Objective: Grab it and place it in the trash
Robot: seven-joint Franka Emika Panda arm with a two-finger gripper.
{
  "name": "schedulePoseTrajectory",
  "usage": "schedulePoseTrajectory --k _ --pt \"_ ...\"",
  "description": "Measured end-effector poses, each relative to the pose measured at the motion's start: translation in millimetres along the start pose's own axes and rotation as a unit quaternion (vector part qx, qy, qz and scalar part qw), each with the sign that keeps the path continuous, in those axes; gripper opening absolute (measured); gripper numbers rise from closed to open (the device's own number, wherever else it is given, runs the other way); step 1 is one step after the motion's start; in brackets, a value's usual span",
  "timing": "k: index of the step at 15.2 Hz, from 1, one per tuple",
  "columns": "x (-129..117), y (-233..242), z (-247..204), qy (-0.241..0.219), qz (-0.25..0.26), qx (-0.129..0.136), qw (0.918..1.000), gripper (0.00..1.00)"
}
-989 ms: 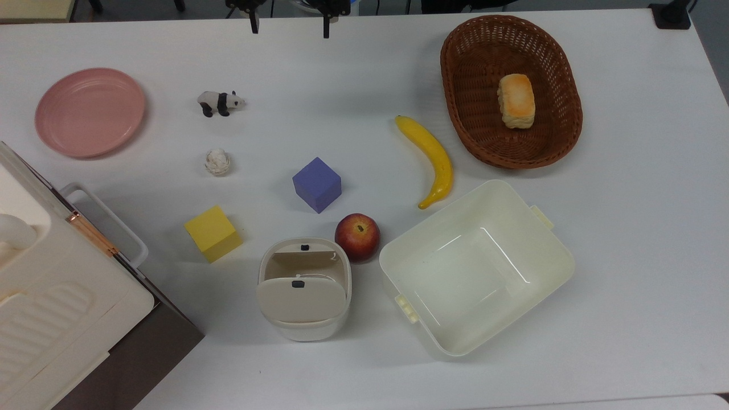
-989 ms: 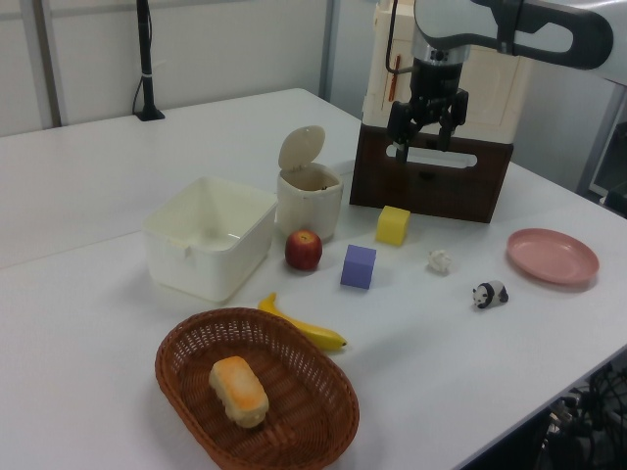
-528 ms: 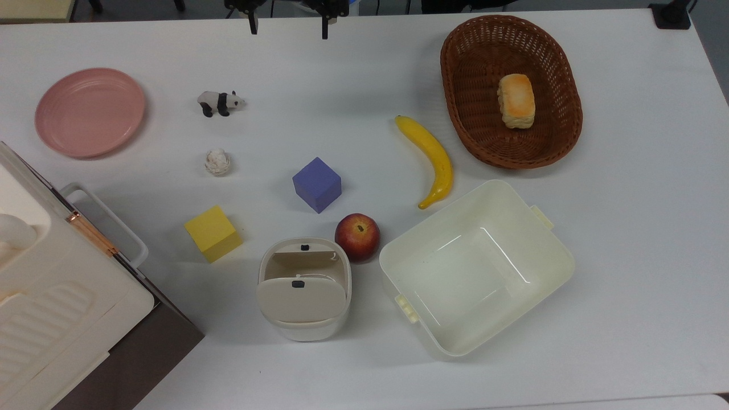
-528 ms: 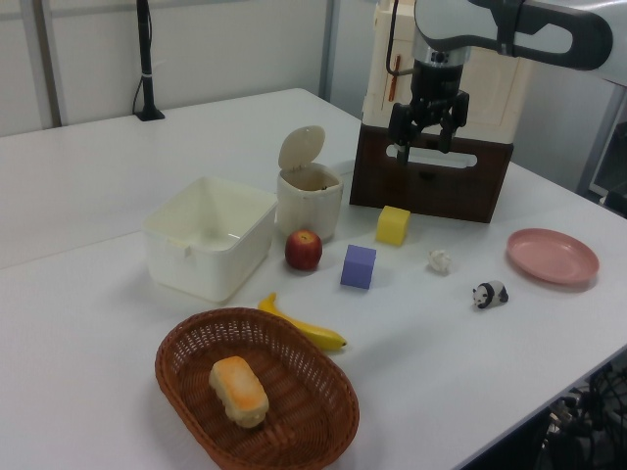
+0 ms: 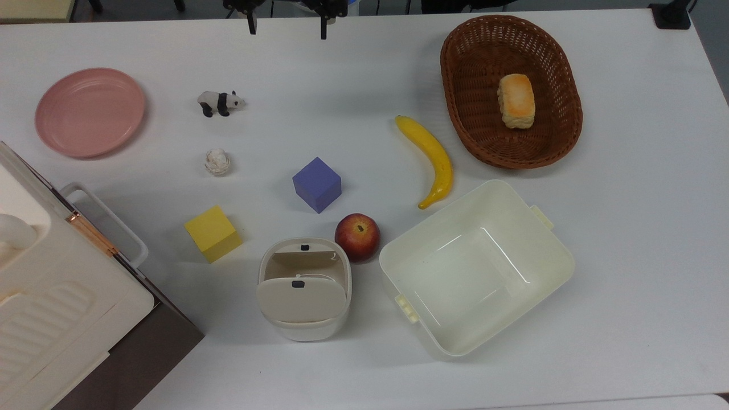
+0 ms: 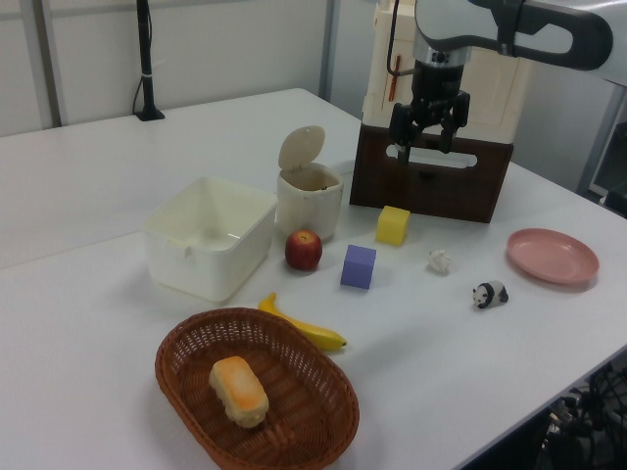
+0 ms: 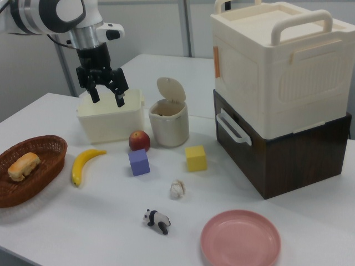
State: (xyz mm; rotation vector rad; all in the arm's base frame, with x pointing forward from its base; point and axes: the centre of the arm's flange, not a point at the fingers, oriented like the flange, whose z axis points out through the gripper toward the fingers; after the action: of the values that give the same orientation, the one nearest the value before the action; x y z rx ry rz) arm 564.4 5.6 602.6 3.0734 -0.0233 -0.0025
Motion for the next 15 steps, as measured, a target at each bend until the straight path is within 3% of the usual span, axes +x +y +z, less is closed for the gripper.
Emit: schedulePoseTrajectory --k 8,13,15 --pt "-3 34 -4 0.004 0.028 -0.006 0.9996 1.0" --pt "-5 87 7 0.001 0.07 -0.011 0.9975 1.0" --pt "0 105 19 0.023 0.085 -0.012 0.996 1.0"
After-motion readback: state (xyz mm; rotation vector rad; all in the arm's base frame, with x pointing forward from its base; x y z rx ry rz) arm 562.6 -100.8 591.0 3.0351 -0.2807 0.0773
